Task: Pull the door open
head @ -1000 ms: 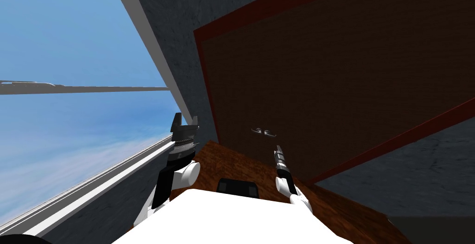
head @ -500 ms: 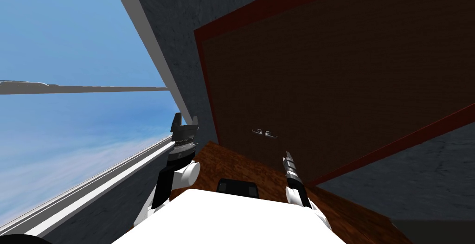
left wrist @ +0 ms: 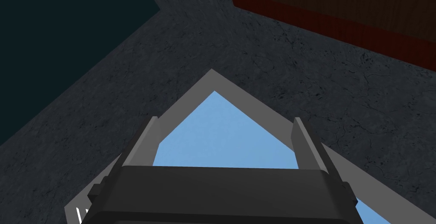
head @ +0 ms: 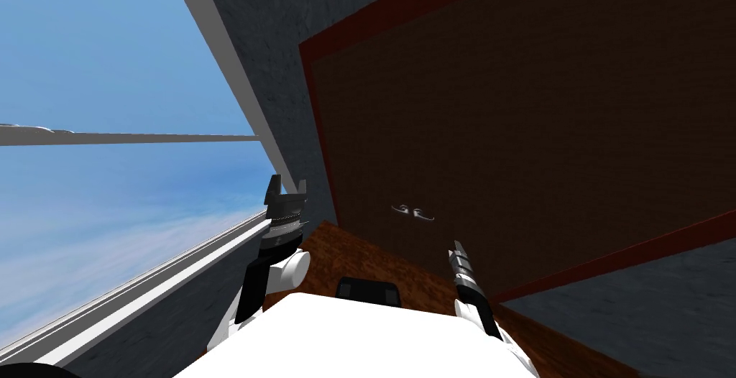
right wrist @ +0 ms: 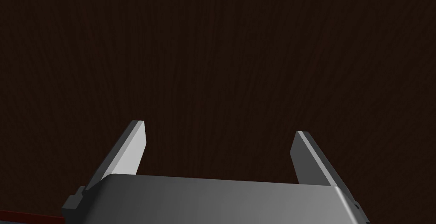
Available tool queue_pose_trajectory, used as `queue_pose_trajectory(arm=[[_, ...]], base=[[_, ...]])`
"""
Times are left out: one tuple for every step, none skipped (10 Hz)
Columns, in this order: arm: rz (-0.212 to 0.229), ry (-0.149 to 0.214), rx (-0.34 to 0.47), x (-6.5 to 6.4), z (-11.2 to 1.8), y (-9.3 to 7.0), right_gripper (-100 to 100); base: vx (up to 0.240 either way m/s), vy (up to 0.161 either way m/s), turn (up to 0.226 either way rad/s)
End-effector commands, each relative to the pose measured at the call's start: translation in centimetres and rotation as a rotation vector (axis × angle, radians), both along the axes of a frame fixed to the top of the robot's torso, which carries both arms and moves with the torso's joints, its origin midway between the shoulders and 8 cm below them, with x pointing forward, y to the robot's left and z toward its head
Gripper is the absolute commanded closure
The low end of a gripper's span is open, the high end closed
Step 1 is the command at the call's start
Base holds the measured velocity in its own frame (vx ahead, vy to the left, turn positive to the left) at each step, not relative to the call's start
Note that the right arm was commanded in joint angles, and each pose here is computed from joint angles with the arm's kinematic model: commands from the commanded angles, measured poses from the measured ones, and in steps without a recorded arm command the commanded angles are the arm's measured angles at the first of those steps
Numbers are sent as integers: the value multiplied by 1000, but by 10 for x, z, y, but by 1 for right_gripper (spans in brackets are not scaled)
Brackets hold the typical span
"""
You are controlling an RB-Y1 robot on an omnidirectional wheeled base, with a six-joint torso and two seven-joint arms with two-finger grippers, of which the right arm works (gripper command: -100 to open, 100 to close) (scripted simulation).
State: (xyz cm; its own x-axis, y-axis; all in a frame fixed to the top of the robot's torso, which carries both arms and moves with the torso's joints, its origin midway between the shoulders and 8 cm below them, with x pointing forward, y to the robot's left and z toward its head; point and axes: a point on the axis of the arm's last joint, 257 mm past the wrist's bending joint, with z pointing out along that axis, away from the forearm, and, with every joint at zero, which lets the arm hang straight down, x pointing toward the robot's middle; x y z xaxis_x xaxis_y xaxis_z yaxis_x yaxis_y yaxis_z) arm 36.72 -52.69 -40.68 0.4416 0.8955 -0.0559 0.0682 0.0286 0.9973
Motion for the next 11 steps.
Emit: queue_pose_trajectory(arm=[[5,-12,4,2,3,1,-100],[20,-24,9,9,6,8,-100],[35,-35,14,16,8,16,-100],[62,-54,23,30,12,31,-100],[83,-67,29,40,15,43,-100],[83,-67,29,40,15,43,-100],[80,-67,28,38,14,39,-100],[80,-67,28,38,14,39,100],[80,-67,28,38,14,39,100],[80,-67,28,38,14,39,100],[80,-67,28,38,14,39,100]], base=[[192,-70,99],[170,-60,146],[157,-52,159],[206,-19,169],[226,47,216],[145,47,72],[51,17,0],[0,0,0],[-18,-5,7],[-19,-4,13],[-12,-2,6]])
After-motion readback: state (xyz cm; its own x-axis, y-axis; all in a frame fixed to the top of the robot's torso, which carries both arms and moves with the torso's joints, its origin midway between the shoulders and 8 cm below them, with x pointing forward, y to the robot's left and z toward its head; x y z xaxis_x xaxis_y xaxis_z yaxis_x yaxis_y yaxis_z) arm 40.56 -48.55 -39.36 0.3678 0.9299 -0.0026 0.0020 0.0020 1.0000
